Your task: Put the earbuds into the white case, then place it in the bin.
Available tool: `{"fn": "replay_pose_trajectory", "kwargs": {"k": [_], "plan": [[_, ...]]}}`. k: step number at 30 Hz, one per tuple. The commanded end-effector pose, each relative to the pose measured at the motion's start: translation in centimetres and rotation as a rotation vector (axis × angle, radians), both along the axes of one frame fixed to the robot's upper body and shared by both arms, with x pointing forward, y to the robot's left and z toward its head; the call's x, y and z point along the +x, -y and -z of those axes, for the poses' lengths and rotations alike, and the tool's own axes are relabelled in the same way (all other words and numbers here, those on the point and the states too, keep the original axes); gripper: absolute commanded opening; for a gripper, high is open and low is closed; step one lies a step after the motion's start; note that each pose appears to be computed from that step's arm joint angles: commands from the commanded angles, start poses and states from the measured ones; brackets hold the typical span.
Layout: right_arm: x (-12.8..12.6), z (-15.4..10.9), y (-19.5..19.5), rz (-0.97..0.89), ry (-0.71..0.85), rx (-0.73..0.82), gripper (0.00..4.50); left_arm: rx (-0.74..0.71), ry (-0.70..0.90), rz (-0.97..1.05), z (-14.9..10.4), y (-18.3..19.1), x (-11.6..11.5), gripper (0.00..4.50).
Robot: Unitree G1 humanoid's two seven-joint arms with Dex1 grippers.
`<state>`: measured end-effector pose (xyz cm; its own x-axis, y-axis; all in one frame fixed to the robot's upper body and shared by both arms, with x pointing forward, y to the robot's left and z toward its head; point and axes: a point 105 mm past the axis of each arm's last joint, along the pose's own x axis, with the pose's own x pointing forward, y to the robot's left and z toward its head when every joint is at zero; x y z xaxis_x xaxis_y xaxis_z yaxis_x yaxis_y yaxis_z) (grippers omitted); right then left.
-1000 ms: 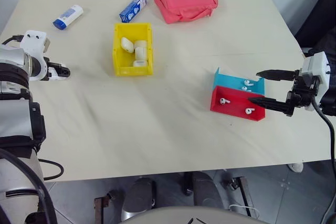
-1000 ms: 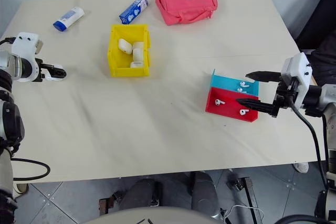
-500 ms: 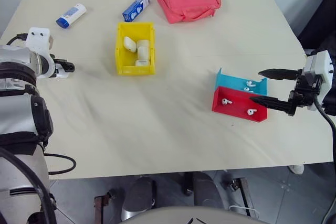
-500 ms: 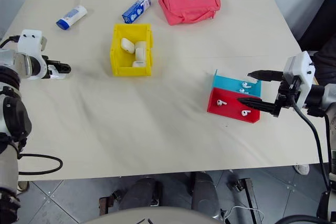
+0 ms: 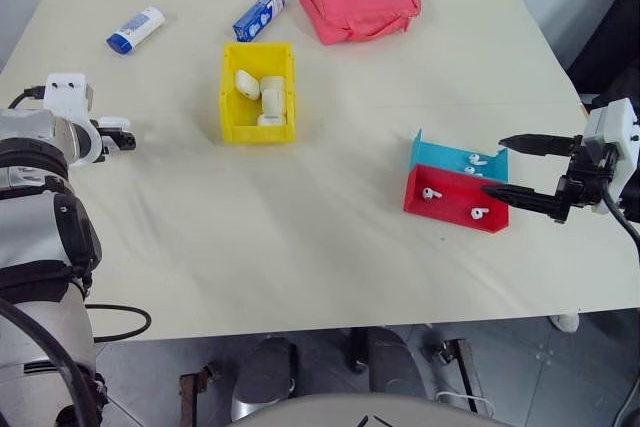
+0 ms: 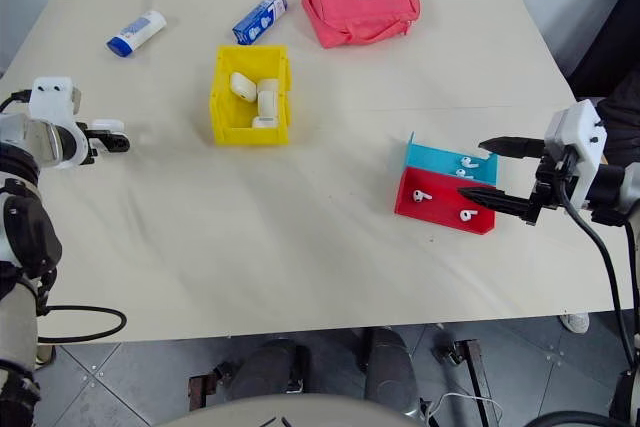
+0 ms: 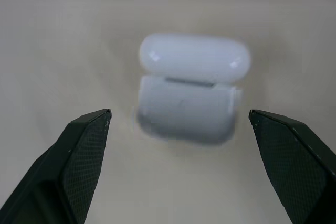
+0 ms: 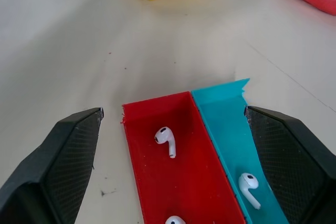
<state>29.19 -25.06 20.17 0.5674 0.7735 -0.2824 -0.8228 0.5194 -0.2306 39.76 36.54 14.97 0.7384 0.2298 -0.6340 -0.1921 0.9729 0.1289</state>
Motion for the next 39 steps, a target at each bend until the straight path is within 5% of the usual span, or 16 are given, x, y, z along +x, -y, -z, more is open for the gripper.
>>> {"fn": "replay_pose_trajectory", "kwargs": {"k": [1, 13, 20, 26, 39], "plan": [[-0.1, -1.5, 0.0, -0.004, 0.049, -0.013, 4.5, 0.006, 0.051, 0.016, -0.5, 0.0, 0.4, 4.47], [0.0, -1.7, 0.0, 0.002, 0.044, -0.02, 4.5, 0.009, 0.119, 0.081, -0.4, 1.3, 1.7, 4.47], [-0.1, -1.7, 0.3, 0.019, 0.041, -0.028, 4.5, 0.003, 0.104, 0.065, 0.1, 1.0, 1.3, 2.85], [-0.2, -1.9, 0.4, 0.028, 0.046, -0.033, 4.5, 0.026, 0.073, 0.106, 0.3, 0.4, 0.8, 2.85], [-0.3, -1.5, 0.6, 0.042, 0.033, -0.042, 4.5, 0.019, -0.263, 0.345, 2.7, 1.5, -2.6, 2.85]]}}
